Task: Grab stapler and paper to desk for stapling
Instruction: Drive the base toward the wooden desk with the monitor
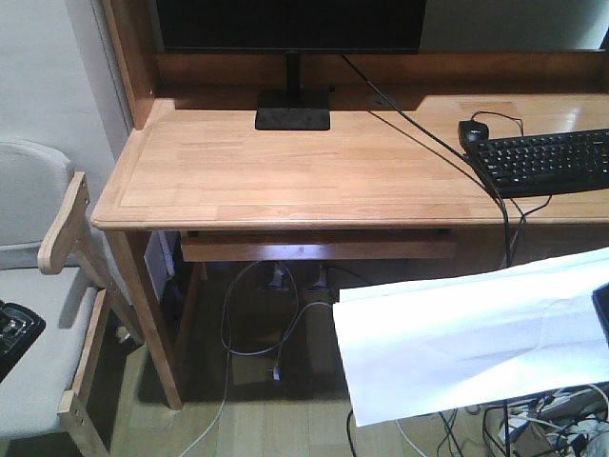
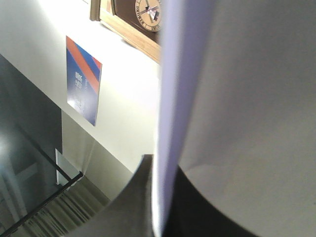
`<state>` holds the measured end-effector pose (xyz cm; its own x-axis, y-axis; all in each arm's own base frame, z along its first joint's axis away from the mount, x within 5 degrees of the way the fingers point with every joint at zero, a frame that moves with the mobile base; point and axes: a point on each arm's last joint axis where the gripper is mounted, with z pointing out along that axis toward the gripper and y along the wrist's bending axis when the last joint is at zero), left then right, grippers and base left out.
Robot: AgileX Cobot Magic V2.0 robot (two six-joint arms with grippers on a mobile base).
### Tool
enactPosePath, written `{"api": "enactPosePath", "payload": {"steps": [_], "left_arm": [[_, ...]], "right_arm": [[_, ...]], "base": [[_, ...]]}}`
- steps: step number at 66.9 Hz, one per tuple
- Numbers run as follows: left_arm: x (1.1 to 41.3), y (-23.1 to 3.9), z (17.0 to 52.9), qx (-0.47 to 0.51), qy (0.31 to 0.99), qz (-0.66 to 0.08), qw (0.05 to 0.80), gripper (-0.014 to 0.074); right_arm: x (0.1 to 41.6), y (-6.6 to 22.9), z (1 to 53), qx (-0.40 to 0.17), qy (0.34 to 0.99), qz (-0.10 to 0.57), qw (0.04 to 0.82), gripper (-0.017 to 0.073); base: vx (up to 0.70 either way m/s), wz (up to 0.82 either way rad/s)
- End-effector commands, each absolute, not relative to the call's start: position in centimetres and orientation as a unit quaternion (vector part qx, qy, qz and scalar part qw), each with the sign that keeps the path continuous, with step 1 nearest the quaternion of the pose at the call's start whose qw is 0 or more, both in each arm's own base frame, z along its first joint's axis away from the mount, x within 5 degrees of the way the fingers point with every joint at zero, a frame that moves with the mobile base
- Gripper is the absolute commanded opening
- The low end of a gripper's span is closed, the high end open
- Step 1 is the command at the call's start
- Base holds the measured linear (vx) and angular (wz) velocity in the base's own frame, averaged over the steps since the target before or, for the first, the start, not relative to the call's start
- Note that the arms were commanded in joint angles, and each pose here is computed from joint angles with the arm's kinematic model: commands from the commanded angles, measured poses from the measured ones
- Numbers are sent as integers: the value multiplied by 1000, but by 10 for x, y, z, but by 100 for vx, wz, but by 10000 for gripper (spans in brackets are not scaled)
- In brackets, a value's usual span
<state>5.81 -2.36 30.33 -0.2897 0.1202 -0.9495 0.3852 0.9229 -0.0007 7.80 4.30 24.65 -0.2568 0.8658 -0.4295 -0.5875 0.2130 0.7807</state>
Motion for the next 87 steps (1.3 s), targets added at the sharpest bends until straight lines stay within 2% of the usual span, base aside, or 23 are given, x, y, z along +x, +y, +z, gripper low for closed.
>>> {"api": "enactPosePath", "payload": {"steps": [1,87], "left_arm": [[59,-25,323,153,752,-131,627,-6],[59,-25,323,153,752,-131,627,-6]], "right_arm": [[74,42,245,133,486,623,599,-5],[74,42,245,133,486,623,599,-5]], "base": [[13,-2],[11,0]]}}
